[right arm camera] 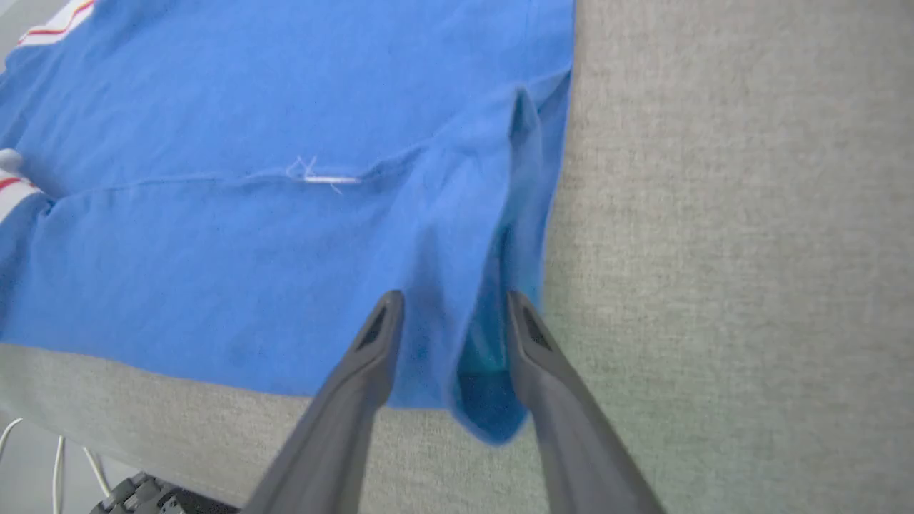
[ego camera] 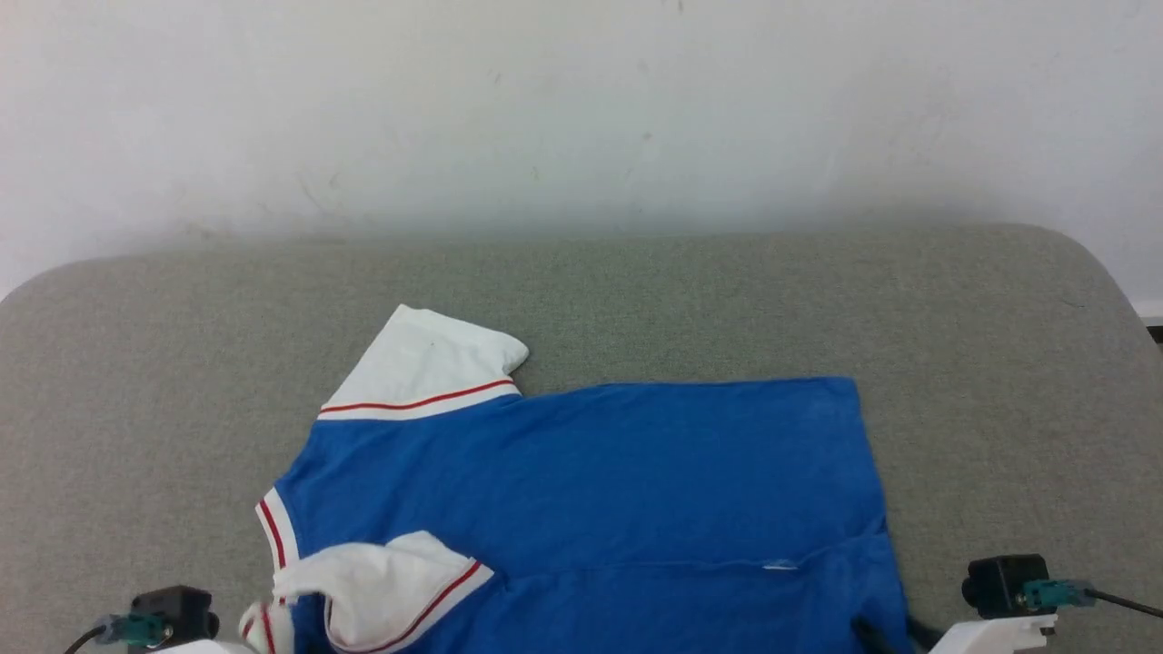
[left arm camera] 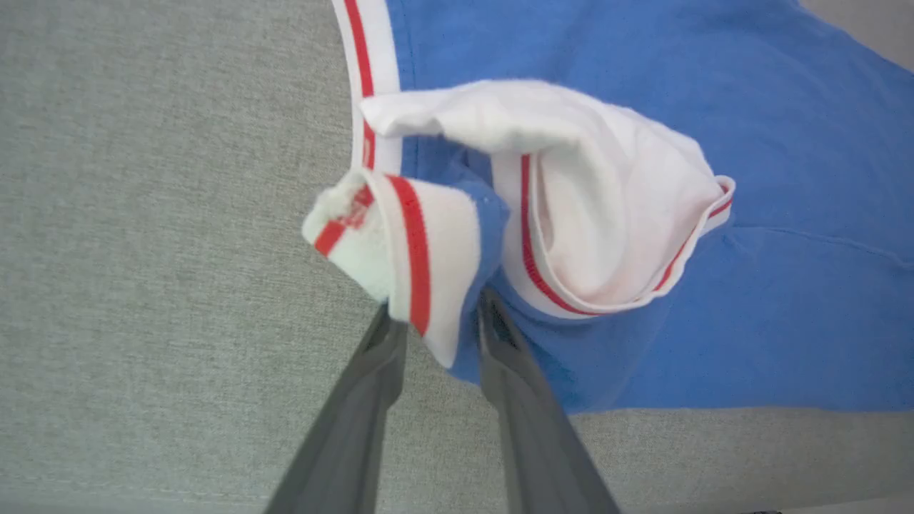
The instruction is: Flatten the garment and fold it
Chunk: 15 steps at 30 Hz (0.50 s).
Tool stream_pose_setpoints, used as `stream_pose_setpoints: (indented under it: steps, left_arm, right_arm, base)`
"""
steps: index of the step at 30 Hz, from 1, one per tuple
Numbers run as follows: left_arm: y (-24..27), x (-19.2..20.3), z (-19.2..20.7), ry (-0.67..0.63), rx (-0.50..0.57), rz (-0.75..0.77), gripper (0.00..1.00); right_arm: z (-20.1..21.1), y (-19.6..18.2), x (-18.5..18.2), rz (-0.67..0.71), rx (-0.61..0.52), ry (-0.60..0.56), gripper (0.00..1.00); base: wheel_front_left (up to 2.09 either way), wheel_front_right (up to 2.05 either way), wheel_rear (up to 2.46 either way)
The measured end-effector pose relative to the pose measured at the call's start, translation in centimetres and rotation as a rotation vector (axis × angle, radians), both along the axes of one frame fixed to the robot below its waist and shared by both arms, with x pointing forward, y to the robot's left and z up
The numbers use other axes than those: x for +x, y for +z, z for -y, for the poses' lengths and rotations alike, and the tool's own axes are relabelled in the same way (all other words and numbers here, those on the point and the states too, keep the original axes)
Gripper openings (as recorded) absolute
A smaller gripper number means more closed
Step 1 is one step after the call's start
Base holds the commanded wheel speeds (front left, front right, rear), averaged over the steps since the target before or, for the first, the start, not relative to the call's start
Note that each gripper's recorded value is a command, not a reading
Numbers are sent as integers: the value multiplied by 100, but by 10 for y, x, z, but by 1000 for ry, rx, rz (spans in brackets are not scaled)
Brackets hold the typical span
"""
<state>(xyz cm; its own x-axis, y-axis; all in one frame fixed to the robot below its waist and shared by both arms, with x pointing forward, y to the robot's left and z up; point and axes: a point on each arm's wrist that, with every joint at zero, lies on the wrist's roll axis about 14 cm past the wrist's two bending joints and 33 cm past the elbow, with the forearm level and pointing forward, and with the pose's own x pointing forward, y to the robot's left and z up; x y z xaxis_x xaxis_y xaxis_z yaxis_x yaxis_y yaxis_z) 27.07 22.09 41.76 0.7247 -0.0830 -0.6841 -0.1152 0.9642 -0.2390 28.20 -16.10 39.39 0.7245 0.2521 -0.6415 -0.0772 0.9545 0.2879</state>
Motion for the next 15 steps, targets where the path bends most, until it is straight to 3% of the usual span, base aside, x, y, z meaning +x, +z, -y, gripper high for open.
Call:
stream_pose_setpoints:
  steps: [4,9,15]
  left_arm:
    - [8,20,-10,44,20,76,100]
    - [57,77,-25,82,72,314,100]
    - [96,145,-22,70,58,466,100]
  right_arm:
    - [3,27,21,175,-11,-47,100]
    - [14,70,48,416,-47,-118,100]
    - [14,121,81,632,-76,-133,100]
  base:
    - [0,0,0]
    - [0,0,0]
    - [0,0,0]
